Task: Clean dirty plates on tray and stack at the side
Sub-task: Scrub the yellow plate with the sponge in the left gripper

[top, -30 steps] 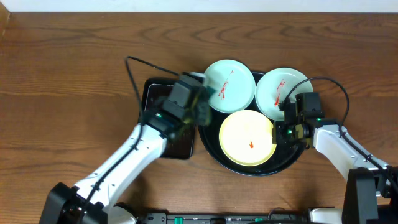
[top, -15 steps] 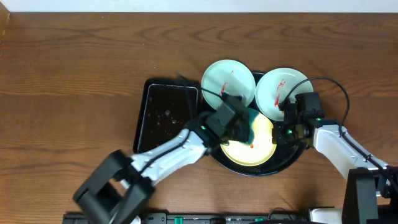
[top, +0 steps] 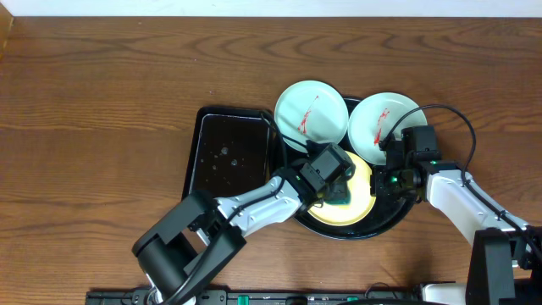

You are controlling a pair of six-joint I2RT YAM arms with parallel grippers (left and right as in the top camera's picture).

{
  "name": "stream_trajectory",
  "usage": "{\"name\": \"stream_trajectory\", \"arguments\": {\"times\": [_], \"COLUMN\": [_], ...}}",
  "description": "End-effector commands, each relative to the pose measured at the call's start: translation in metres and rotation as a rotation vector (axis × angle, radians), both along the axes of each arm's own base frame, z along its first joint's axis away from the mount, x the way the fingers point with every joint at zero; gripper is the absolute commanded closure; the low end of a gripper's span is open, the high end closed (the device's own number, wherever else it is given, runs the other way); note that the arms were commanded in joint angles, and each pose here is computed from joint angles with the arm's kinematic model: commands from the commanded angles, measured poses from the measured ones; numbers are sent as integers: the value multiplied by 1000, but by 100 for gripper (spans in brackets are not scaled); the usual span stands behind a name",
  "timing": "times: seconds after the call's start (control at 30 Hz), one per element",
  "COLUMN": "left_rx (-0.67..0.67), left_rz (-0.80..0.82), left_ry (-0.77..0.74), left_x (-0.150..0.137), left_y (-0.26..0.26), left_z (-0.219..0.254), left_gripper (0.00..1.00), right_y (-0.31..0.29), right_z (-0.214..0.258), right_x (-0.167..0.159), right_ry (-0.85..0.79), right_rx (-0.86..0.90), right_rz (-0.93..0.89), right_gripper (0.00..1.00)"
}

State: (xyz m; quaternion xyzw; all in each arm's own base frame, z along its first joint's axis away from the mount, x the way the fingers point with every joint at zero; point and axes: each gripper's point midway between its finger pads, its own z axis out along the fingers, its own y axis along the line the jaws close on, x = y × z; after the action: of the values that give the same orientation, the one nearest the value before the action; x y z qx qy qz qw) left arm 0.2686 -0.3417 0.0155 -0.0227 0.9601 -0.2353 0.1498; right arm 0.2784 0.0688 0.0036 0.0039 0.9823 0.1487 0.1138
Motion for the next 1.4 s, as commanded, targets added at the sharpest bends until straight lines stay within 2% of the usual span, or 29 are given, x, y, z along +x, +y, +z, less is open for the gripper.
{"name": "stream_trajectory", "arguments": {"times": [0.0, 0.1, 0.17, 0.27, 0.33, 0.5, 0.77, 0.87, 1.07, 1.1, 1.23, 1.37], "left_rx": [206, 183, 114, -25, -69, -109, -174, -152, -18, 39, 142, 206], "left_rz": [188, 181, 126, 26, -2, 22, 46, 47, 77, 94, 145, 172], "left_ry": [-36, -69, -95, -122, -136, -101, -81, -72, -26, -14, -7, -77], "left_x": [29, 41, 43, 35, 27, 11, 7, 9, 4, 1, 3, 14], "left_y": [71, 80, 70, 44, 32, 11, -29, -31, -10, 3, 33, 57], "left_z": [-23, -1, 22, 58, 72, 68, 35, 14, -27, -33, -31, -6], "left_gripper": [93, 93, 93, 92, 93, 93, 92, 93, 93, 93, 93, 93], "right_y": [-2, -2, -2, -2, -2, -2, -2, -2, -2, -2, -2, -2], "right_z": [2, 2, 2, 2, 2, 2, 2, 2, 1, 1, 1, 1], "right_x": [7, 6, 6, 6, 6, 6, 6, 6, 6, 5, 5, 5], "right_ry": [-17, -14, -14, -14, -14, -14, -13, -13, -10, -9, -7, -7], "right_rx": [-31, -31, -31, -31, -31, -31, -31, -30, -31, -31, -31, -32], "right_rz": [-8, -8, -8, -8, -8, -8, -8, -8, -8, -8, -8, -7], "right_gripper": [99, 99, 99, 99, 99, 99, 99, 99, 99, 99, 99, 99]}}
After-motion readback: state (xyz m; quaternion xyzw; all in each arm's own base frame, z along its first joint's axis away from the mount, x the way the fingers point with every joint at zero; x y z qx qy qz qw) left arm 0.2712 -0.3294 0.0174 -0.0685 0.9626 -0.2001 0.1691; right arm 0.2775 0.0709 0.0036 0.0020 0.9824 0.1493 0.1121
